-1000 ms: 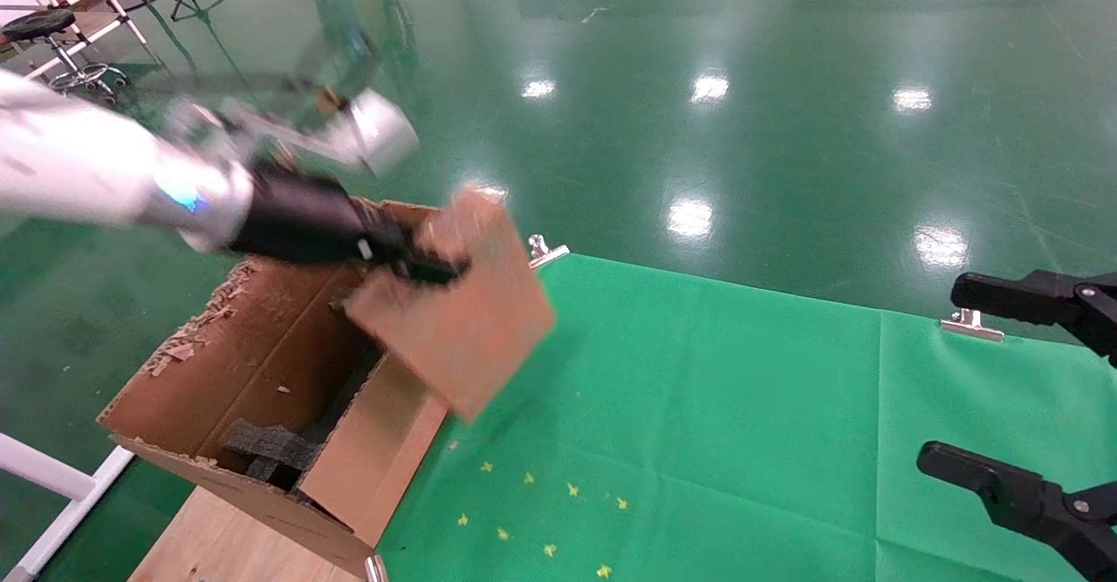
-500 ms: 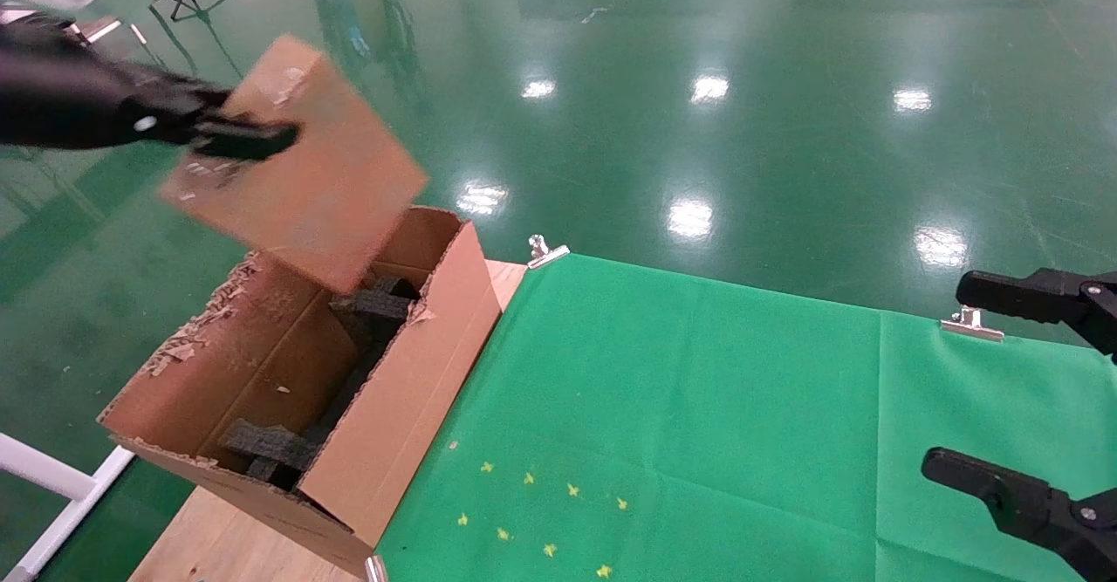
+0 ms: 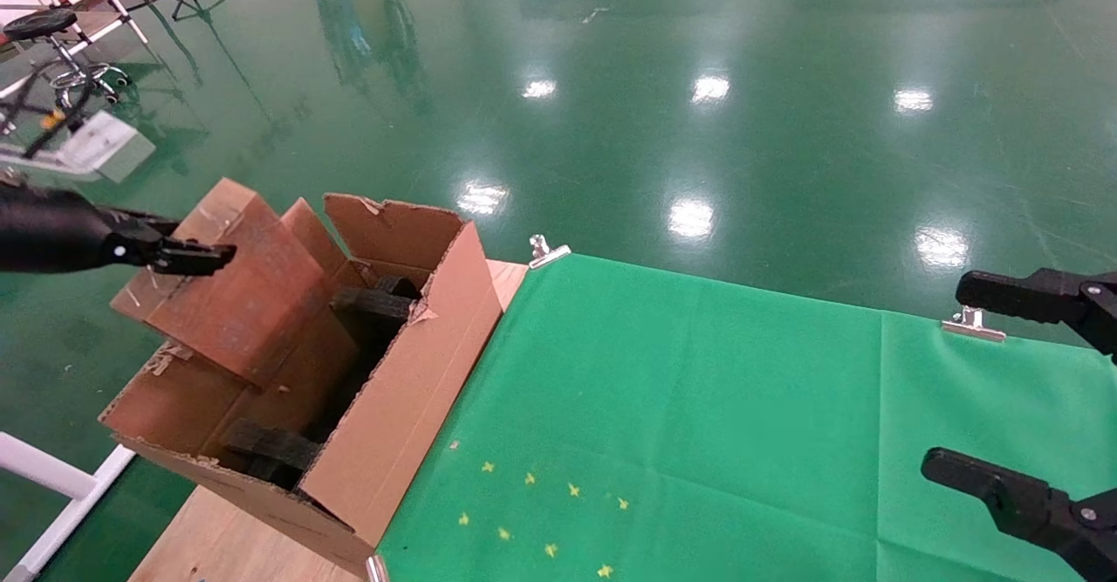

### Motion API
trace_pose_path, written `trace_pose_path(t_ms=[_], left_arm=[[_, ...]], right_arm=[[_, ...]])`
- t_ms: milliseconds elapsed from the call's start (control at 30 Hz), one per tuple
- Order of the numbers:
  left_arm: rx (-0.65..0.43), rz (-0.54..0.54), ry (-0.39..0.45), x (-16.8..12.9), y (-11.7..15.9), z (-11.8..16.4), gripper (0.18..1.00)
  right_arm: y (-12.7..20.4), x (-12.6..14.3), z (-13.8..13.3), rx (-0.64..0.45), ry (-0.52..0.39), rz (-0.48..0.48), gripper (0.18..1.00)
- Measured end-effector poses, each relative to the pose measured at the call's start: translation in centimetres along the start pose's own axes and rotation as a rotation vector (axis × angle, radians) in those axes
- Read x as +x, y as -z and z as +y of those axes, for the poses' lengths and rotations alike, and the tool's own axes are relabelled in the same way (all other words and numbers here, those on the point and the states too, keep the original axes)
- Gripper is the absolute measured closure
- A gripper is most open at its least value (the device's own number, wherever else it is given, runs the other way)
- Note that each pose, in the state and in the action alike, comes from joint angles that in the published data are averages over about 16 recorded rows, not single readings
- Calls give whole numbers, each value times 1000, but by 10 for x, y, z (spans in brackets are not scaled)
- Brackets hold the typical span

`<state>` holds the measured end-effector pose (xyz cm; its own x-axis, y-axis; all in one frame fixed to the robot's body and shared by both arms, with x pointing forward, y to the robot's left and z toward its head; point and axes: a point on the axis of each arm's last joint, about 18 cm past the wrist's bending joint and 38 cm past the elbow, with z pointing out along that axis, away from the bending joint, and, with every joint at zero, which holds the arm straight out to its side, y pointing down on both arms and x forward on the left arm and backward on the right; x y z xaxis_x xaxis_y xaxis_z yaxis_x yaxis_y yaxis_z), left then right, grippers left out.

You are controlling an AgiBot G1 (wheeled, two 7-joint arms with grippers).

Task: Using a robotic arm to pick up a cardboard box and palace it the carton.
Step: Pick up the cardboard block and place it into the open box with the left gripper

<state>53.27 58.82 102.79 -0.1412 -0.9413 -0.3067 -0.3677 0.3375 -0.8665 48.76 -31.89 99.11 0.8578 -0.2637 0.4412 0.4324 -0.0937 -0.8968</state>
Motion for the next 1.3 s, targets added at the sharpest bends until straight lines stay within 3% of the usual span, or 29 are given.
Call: trace_pose_path(t_ms=[300,633,1300], left_arm=[[-46,-36,69,-13,-42,29,761],[-136,-53,90,-7,-79,54,764],[-233,-81,116,8,-120,88,796]], right_arm=[[0,0,0,0,0,0,178],[0,0,0,0,0,0,178],[0,0,0,0,0,0,178]])
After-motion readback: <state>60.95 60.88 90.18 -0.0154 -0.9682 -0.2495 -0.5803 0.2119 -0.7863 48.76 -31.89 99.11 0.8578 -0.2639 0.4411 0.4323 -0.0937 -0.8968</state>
